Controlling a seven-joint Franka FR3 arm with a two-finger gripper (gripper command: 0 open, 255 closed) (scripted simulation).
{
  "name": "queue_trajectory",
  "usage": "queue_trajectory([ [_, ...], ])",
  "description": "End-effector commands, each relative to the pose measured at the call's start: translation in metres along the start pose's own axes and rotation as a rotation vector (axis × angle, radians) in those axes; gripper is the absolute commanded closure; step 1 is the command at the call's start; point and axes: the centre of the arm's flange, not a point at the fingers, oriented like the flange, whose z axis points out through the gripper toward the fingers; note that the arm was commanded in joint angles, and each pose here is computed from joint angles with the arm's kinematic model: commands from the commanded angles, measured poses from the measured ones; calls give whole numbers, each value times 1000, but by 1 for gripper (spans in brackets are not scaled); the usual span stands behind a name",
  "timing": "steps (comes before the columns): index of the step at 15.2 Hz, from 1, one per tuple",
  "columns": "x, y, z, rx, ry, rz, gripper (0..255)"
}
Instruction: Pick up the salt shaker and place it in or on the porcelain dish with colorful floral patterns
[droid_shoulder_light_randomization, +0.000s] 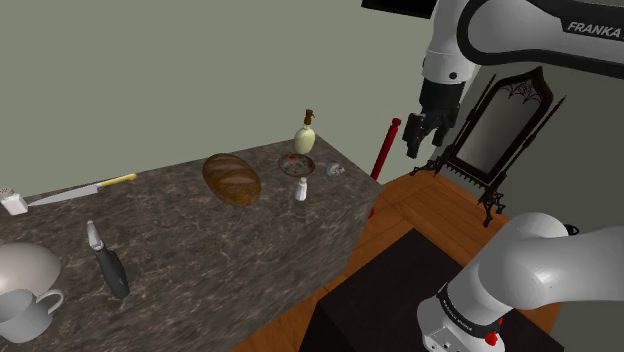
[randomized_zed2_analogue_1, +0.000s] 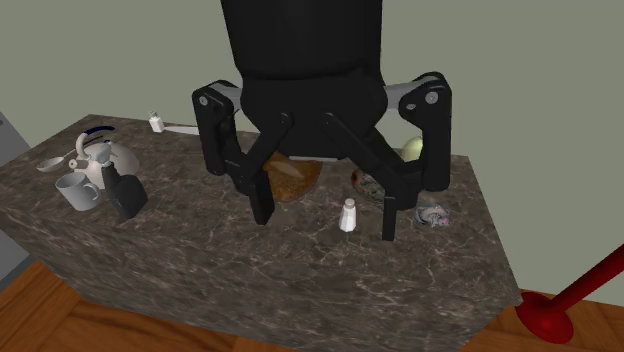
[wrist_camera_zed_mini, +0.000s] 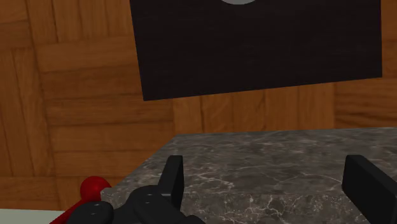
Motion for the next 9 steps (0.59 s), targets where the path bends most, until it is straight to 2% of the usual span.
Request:
queue_trajectory([
  [1, 0, 0, 0, 0, 0, 0, 0],
  [9, 62, 9, 78, 48, 70, -20, 0],
])
